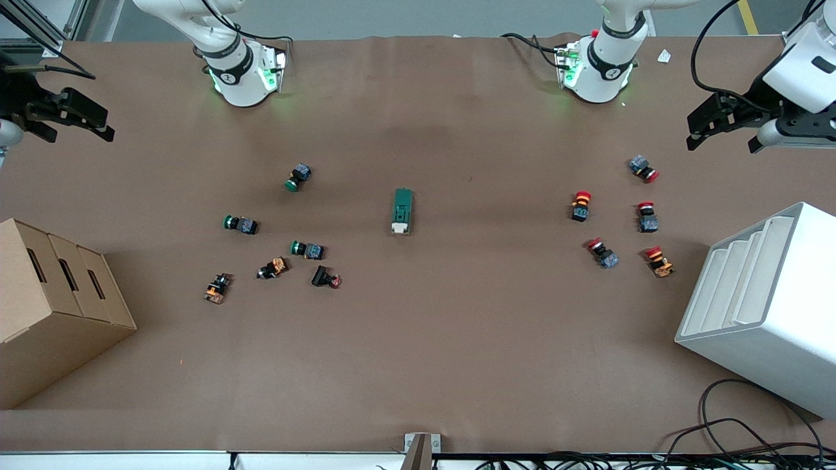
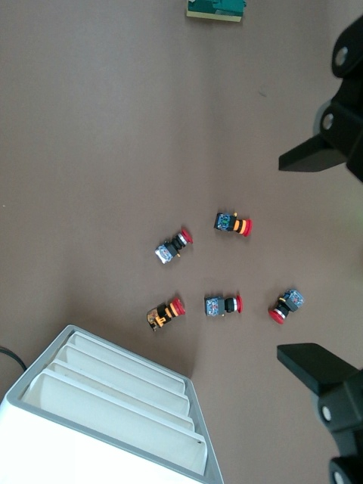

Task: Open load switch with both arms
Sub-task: 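Move the left gripper over the green load switch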

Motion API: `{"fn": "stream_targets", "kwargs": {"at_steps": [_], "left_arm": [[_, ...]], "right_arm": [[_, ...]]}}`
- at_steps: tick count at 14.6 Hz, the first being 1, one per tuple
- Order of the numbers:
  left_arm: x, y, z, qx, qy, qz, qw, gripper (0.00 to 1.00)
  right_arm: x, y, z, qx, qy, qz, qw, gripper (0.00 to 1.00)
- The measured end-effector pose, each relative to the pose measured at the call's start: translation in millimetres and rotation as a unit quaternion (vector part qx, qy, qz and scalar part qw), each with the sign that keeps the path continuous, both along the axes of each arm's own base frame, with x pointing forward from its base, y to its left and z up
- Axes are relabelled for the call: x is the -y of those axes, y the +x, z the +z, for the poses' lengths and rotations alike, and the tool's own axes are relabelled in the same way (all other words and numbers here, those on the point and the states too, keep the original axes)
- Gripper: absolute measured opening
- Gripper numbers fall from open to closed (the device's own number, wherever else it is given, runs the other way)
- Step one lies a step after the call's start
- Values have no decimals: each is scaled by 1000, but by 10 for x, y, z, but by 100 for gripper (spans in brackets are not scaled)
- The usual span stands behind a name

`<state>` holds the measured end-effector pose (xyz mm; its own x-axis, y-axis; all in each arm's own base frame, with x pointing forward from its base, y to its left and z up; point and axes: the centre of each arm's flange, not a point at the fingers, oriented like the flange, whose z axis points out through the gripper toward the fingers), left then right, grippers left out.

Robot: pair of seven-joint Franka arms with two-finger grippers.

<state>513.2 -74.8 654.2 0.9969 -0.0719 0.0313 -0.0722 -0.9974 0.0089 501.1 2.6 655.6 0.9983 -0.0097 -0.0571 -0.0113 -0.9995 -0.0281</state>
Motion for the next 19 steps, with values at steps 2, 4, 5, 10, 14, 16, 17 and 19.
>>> {"fn": "stream_targets", "kwargs": {"at_steps": [2,4,5,10,14,16,17,19], "left_arm": [[22,-11,-5,-4,1,-2,1000,100],[32,-14,18,-2,1,-3,1000,100],[39,-12,38,0,2,-4,1000,100],[767,128,-250,-16,20,-51,998,100],[1931,125,-759,-18,1,-20,1000,100],[2566,-89,-941,-23,-7,28,999,100],[2890,-245,-1034,-26,-9,56,998,100],[3531,-561,-1293,-13,-5,106,994,100]], "right_arm": [[3,-1,-3,-1,0,0,1000,100],[4,-2,-6,-2,0,0,1000,100],[4,-6,-9,-3,0,0,1000,100],[10,-33,19,-6,0,-1,1000,100],[10,-39,77,0,0,-1,1000,100],[29,-11,30,-5,0,-3,1000,100],[52,21,-19,-9,0,-5,1000,100],[110,146,-169,-15,1,-11,1000,100]]}}
